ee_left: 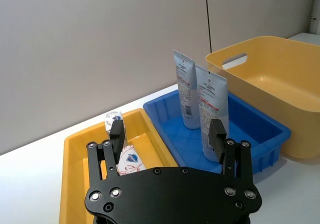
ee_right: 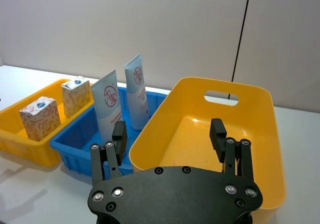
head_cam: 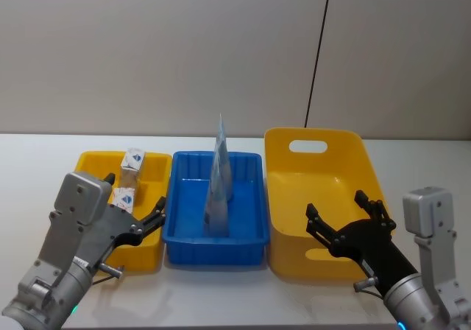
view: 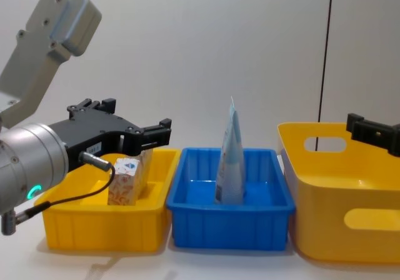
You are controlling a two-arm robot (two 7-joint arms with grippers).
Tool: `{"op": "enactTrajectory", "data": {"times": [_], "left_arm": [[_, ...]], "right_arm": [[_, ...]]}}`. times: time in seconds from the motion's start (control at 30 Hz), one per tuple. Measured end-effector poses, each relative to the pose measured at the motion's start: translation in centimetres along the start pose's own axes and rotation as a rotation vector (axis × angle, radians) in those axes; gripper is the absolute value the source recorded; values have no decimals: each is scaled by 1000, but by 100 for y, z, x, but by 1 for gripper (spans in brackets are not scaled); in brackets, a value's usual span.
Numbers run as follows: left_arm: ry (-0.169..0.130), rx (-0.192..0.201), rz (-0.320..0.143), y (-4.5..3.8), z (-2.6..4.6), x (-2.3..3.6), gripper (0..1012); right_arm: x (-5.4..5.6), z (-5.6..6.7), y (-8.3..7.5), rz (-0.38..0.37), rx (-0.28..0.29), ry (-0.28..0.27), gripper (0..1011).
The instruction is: Bimanual collaborative sorting of washing and personal care products
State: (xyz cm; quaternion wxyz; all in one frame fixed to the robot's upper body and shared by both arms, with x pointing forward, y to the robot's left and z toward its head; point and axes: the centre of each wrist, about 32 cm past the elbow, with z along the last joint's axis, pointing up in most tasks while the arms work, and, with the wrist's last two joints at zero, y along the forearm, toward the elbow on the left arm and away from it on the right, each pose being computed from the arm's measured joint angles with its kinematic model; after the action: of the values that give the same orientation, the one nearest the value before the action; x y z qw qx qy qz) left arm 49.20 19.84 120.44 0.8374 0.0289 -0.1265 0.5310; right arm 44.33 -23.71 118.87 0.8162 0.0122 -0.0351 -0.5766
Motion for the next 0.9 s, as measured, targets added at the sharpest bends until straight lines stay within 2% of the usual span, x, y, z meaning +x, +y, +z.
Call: {"op": "enactTrajectory", "data": {"times": [0.9], "left_arm": [[0,0,0,0,0,0,1001]], "right_arm": [[0,0,0,0,0,0,1000]]}}
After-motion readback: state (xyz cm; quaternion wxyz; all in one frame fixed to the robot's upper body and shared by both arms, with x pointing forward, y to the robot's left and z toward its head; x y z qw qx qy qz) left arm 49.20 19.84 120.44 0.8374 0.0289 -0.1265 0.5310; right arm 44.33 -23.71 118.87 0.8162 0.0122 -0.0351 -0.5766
